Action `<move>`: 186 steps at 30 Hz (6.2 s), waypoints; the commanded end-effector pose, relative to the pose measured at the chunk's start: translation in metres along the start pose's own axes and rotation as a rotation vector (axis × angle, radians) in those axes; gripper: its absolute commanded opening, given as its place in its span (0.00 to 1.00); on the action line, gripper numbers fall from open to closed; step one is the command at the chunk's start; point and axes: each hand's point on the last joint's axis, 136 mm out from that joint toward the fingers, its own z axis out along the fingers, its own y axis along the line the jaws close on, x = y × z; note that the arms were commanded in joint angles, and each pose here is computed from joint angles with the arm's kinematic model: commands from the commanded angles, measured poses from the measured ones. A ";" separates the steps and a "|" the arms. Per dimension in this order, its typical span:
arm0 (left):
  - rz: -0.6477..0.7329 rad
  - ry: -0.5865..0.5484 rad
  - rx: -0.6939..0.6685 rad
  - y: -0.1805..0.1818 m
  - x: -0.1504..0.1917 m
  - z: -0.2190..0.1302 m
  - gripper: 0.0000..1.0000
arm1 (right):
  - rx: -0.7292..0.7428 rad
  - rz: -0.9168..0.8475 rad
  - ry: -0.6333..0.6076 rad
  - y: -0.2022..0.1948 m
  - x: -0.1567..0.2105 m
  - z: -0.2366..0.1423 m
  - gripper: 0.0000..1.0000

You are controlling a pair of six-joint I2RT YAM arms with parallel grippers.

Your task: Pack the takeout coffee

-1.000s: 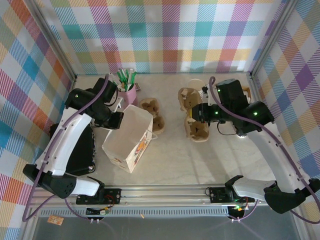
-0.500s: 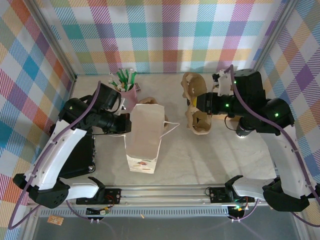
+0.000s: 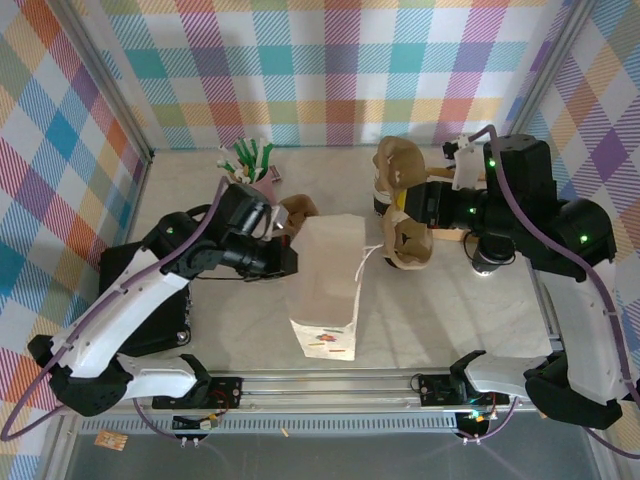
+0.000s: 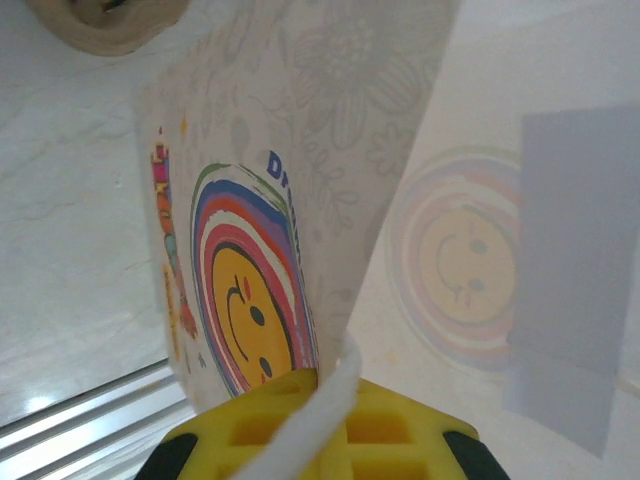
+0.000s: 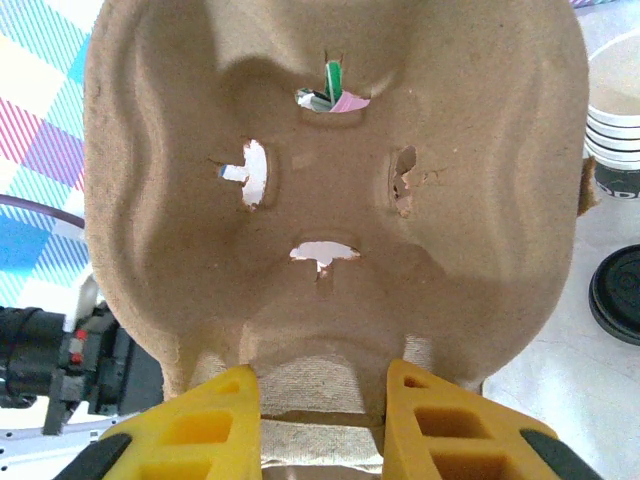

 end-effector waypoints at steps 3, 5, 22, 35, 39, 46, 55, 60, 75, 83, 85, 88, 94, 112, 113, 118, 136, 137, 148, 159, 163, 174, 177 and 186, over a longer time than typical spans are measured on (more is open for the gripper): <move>-0.001 -0.008 -0.020 -0.032 -0.002 0.042 0.00 | 0.031 0.046 -0.014 -0.001 -0.002 -0.015 0.00; 0.004 -0.012 -0.061 -0.036 0.000 0.053 0.00 | 0.033 0.052 -0.018 -0.001 -0.003 -0.019 0.00; -0.243 -0.242 -0.159 -0.028 -0.008 0.051 0.00 | -0.095 0.165 0.003 0.023 -0.003 -0.023 0.00; -0.295 -0.212 -0.135 -0.029 0.003 0.076 0.00 | -0.164 0.237 0.228 0.023 0.036 0.026 0.00; -0.301 -0.210 -0.139 -0.028 0.004 0.076 0.00 | -0.178 0.255 0.273 0.025 0.041 0.039 0.00; -0.326 -0.233 -0.122 -0.025 0.003 0.070 0.29 | -0.165 0.268 0.346 0.016 0.065 0.056 0.00; -0.305 -0.216 -0.100 -0.029 0.005 0.074 0.29 | -0.098 0.203 0.412 -0.004 0.093 0.068 0.00; -0.300 -0.197 -0.103 -0.030 0.007 0.078 0.16 | -0.076 0.145 0.451 -0.010 0.100 0.076 0.00; -0.310 -0.181 -0.096 -0.036 0.007 0.087 0.00 | -0.011 -0.026 0.476 -0.013 0.108 0.094 0.00; -0.351 -0.194 -0.128 -0.030 0.007 0.085 0.00 | 0.091 -0.087 0.488 -0.032 0.115 0.092 0.00; -0.355 -0.183 -0.125 -0.031 0.008 0.086 0.00 | 0.110 -0.091 0.491 -0.035 0.116 0.093 0.00; -0.354 -0.166 -0.119 -0.034 0.010 0.088 0.00 | 0.122 -0.093 0.490 -0.037 0.116 0.095 0.00; -0.360 -0.152 -0.109 -0.039 0.010 0.091 0.00 | 0.159 -0.141 0.499 -0.039 0.117 0.098 0.00; -0.372 -0.178 -0.165 -0.027 0.009 0.087 0.00 | 0.178 -0.216 0.559 -0.043 0.131 0.074 0.00; -0.374 -0.181 -0.166 -0.027 0.008 0.087 0.00 | 0.175 -0.216 0.567 -0.043 0.132 0.074 0.00; -0.367 -0.188 -0.175 -0.026 0.007 0.085 0.00 | 0.182 -0.224 0.610 -0.048 0.141 0.079 0.00; -0.343 -0.159 -0.162 -0.032 0.009 0.087 0.00 | 0.256 -0.214 0.618 -0.060 0.141 0.091 0.00; -0.334 -0.153 -0.160 -0.034 0.009 0.087 0.00 | 0.262 -0.210 0.613 -0.060 0.139 0.094 0.00; -0.310 -0.120 -0.156 -0.039 0.013 0.087 0.00 | 0.284 -0.124 0.555 -0.056 0.127 0.116 0.00; -0.315 -0.112 -0.119 -0.049 0.014 0.087 0.00 | 0.367 -0.168 0.515 -0.073 0.120 0.120 0.00; -0.315 -0.104 -0.119 -0.050 0.016 0.087 0.00 | 0.380 -0.172 0.511 -0.075 0.120 0.121 0.00; -0.348 -0.134 -0.090 -0.055 0.011 0.086 0.00 | 0.374 -0.204 0.520 -0.074 0.132 0.130 0.00; -0.354 -0.141 -0.095 -0.053 0.010 0.085 0.00 | 0.380 -0.221 0.524 -0.076 0.138 0.132 0.00; -0.379 -0.167 -0.092 -0.049 0.009 0.080 0.00 | 0.415 -0.256 0.535 -0.086 0.151 0.134 0.00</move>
